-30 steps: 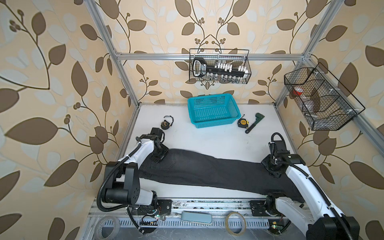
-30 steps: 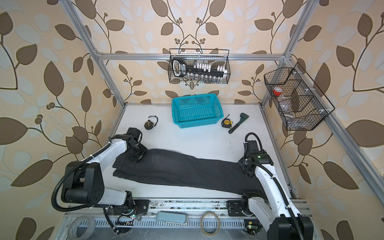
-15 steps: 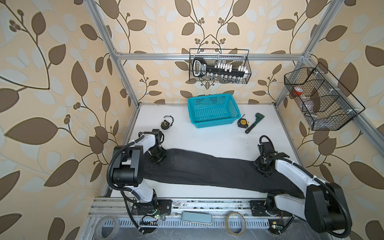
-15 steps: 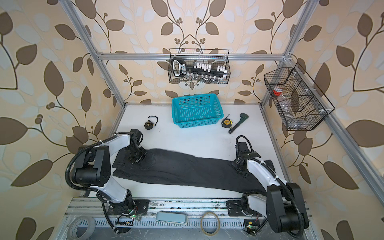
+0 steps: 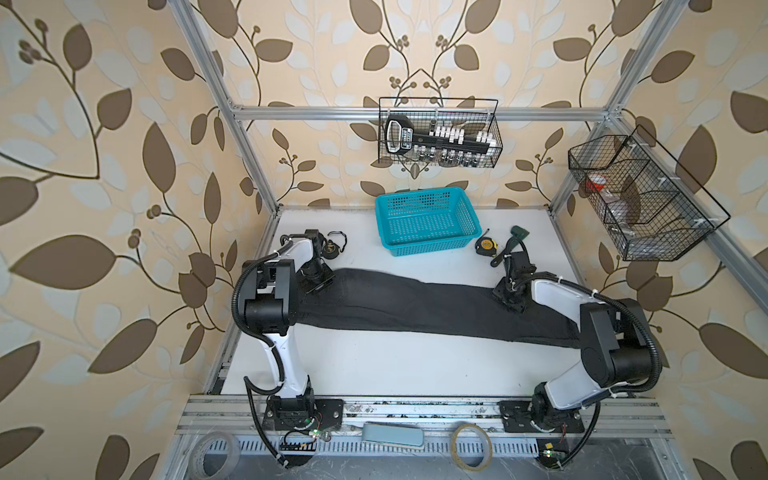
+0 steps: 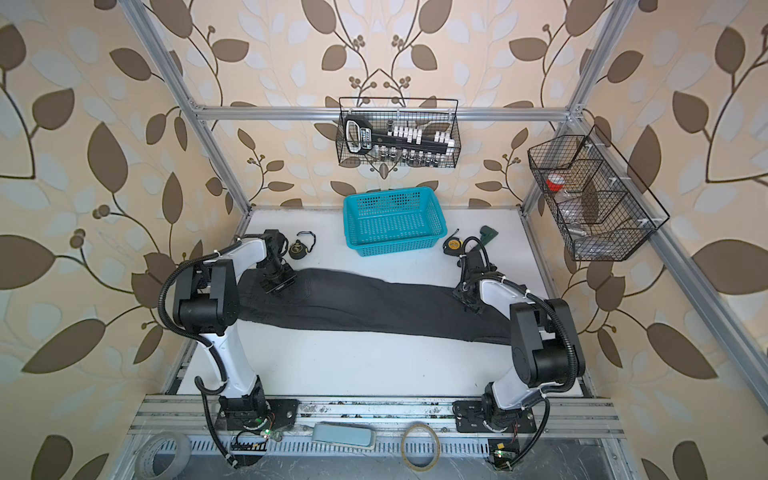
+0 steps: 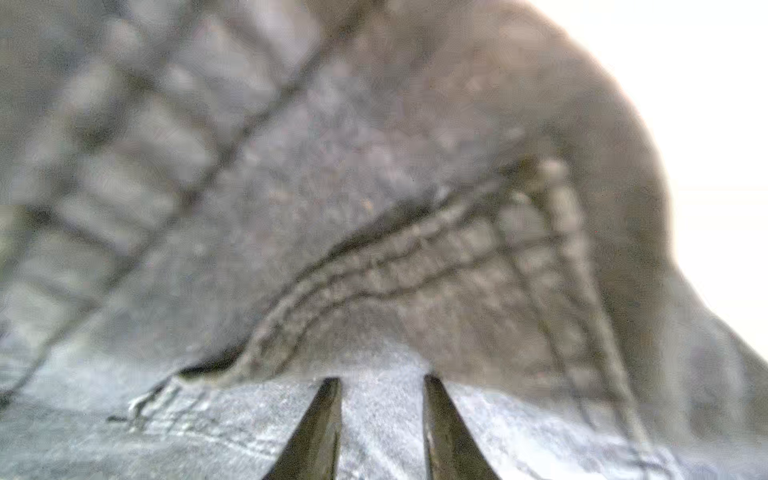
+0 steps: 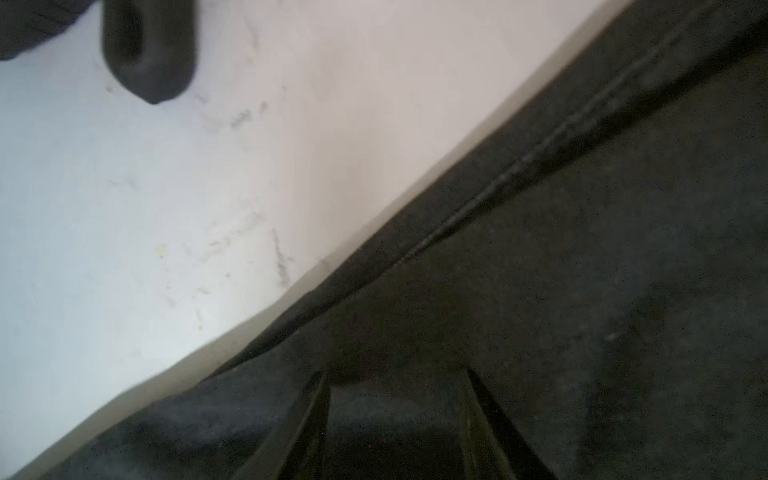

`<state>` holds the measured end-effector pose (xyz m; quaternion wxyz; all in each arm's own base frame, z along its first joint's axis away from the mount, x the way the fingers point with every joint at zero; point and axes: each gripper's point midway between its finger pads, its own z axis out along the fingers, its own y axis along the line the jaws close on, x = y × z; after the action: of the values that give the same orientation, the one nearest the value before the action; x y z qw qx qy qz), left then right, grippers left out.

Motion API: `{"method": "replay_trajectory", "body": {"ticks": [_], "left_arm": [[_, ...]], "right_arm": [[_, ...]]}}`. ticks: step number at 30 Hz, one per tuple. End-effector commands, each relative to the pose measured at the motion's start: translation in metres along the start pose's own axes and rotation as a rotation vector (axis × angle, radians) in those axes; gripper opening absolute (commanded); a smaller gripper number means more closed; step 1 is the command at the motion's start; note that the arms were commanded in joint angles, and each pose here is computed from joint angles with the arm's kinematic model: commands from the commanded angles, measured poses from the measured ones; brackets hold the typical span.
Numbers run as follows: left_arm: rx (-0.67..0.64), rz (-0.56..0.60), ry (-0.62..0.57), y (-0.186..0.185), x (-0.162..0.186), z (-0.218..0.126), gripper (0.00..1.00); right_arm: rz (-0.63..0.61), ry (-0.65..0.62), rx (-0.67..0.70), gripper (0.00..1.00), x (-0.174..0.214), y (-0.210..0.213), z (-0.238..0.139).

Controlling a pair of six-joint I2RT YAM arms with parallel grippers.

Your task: Fold and stack the trousers

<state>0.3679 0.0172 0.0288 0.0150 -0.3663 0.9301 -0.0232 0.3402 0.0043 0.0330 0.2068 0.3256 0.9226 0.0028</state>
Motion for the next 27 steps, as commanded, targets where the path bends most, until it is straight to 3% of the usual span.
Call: {"method": "replay_trajectory", "body": {"ticks": [1, 6, 8, 14, 20, 27], "left_arm": [[0.012, 0.024, -0.053, -0.004, -0.018, -0.022, 0.4], [0.031, -0.013, -0.019, 0.007, 0.0, -0.053, 0.46], [0.039, -0.056, 0.005, 0.019, 0.012, -0.062, 0.53], [0.093, -0.245, 0.074, 0.065, 0.029, -0.061, 0.6], [0.088, -0.37, 0.021, 0.093, 0.002, -0.059, 0.64], [0.11, -0.478, -0.003, 0.093, -0.024, -0.041, 0.64]], "right_arm": [[-0.187, -0.051, -0.102, 0.52, -0.017, 0.03, -0.018], [-0.538, -0.111, -0.293, 0.53, 0.003, 0.066, -0.064], [-0.7, -0.132, -0.387, 0.53, 0.023, 0.083, -0.086], [-1.181, -0.228, -0.572, 0.54, 0.107, 0.133, -0.128], [-1.493, -0.247, -0.624, 0.54, 0.17, 0.187, -0.131], [-1.66, -0.251, -0.629, 0.53, 0.203, 0.227, -0.111]]}}
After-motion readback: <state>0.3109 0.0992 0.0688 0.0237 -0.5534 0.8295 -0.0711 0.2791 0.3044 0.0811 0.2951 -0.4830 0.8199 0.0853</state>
